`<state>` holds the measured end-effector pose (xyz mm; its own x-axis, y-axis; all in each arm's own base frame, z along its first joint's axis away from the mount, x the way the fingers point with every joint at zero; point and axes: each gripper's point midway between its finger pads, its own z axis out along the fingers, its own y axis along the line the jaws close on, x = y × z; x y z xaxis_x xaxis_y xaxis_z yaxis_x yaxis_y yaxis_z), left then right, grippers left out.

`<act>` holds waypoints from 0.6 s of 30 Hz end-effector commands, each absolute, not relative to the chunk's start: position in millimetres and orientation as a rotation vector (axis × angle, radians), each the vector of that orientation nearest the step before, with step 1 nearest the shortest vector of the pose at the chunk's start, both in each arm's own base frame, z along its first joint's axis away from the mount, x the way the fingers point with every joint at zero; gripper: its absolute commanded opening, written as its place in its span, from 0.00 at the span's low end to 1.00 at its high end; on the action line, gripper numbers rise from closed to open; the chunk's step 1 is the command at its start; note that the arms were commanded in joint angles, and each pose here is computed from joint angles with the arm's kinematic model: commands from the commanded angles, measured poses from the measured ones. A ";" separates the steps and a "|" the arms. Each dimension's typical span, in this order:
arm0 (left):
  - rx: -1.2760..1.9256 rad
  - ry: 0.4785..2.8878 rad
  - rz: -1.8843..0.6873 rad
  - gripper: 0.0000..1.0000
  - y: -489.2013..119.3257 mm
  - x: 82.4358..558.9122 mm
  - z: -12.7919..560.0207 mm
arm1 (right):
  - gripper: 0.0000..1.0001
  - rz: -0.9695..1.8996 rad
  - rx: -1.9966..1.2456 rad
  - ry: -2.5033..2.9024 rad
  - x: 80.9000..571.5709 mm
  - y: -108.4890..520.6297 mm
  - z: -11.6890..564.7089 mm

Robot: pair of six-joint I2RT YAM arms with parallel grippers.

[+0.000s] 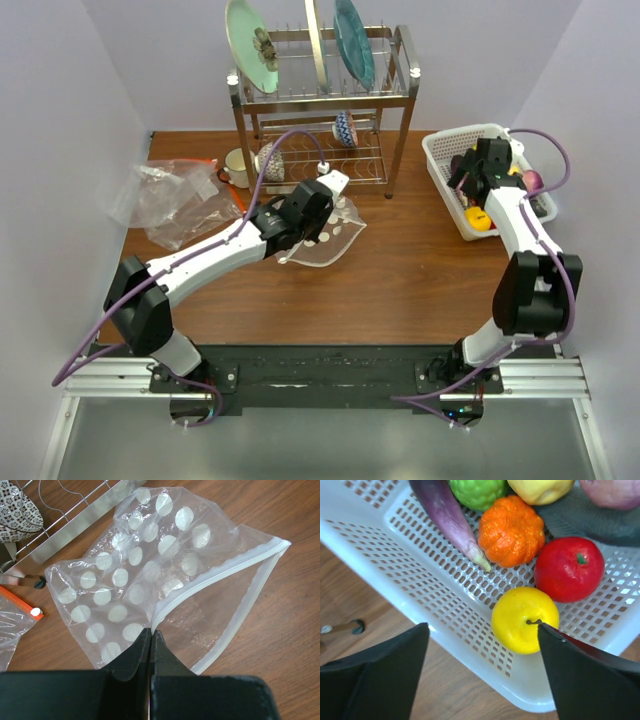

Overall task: Place the food in the zip-top bag and seal the zipper
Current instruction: Pick up the fake fruit from the bin.

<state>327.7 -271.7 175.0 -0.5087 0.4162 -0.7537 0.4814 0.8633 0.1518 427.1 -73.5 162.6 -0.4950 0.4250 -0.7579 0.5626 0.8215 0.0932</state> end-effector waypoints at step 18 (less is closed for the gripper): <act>0.603 2.094 -0.133 0.00 -267.9 329.4 203.1 | 0.96 -0.302 0.852 2.385 425.8 -94.9 75.6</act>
<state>325.9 -269.7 185.0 -0.4942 0.4007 -0.7715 0.4783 0.8664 0.1436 429.2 -102.9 78.9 -0.6095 0.4809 -0.6303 0.6426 0.7653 -0.0376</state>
